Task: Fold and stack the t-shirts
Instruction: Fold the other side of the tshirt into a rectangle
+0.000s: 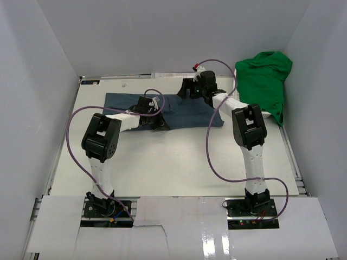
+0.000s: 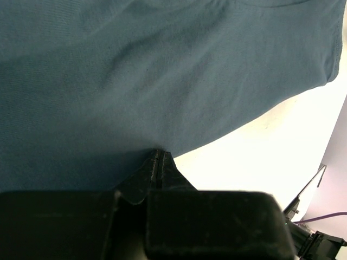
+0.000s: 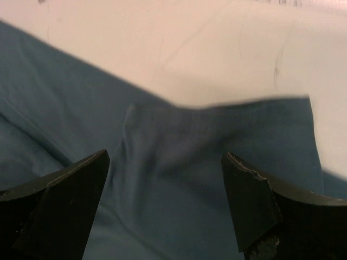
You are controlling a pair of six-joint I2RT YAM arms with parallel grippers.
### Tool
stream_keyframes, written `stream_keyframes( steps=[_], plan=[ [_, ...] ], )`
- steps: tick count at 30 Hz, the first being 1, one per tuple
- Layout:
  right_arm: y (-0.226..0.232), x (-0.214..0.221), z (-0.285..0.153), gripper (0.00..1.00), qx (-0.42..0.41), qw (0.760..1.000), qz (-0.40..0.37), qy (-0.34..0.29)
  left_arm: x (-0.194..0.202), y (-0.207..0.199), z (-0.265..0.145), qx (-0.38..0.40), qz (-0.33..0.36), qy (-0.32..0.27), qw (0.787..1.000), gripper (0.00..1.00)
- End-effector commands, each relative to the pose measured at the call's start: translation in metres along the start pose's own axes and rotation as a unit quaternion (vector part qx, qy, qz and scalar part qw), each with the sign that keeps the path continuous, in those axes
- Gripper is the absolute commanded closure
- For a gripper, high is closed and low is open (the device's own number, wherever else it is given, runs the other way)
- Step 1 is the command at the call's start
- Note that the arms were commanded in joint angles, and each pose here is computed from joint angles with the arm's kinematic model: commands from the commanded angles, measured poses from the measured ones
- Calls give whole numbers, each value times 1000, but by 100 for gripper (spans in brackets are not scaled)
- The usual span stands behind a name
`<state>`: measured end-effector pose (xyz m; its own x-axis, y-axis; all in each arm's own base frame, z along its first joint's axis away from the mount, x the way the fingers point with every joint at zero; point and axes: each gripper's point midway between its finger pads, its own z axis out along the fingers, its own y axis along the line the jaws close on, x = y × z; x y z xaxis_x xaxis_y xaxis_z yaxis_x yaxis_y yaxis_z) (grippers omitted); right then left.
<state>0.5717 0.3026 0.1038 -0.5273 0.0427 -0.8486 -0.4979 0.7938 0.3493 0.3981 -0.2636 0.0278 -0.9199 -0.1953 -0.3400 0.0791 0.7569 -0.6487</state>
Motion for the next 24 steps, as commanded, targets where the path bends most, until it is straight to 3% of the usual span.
stream_keyframes(
  steps=[1,5,10,15,17,18,19,20,24],
  plan=[
    [21,-47,-44,10,-8,998,-27,-53,-3,-16,-14,7,20,-9,1000,100],
    [26,-29,-91,10,14,1000,-25,-12,-29,-28,-31,-12,49,-38,998,100],
    [28,5,-136,9,39,999,-7,29,-94,-52,-78,22,62,-89,994,100],
    [21,46,-167,1,68,995,3,79,-147,-23,-123,12,50,-138,989,100],
    [19,62,-172,26,71,993,8,96,-164,0,-135,0,43,-155,987,100],
    [19,65,-174,65,71,993,8,98,-175,15,-138,-10,36,-163,986,100],
    [17,70,-175,86,74,992,10,103,-179,22,-139,-15,34,-165,986,100],
    [16,75,-175,92,77,991,12,110,-185,28,-139,-20,37,-167,985,100],
    [12,99,-173,92,75,987,21,137,-202,53,-140,-46,30,-172,984,100]
  ],
)
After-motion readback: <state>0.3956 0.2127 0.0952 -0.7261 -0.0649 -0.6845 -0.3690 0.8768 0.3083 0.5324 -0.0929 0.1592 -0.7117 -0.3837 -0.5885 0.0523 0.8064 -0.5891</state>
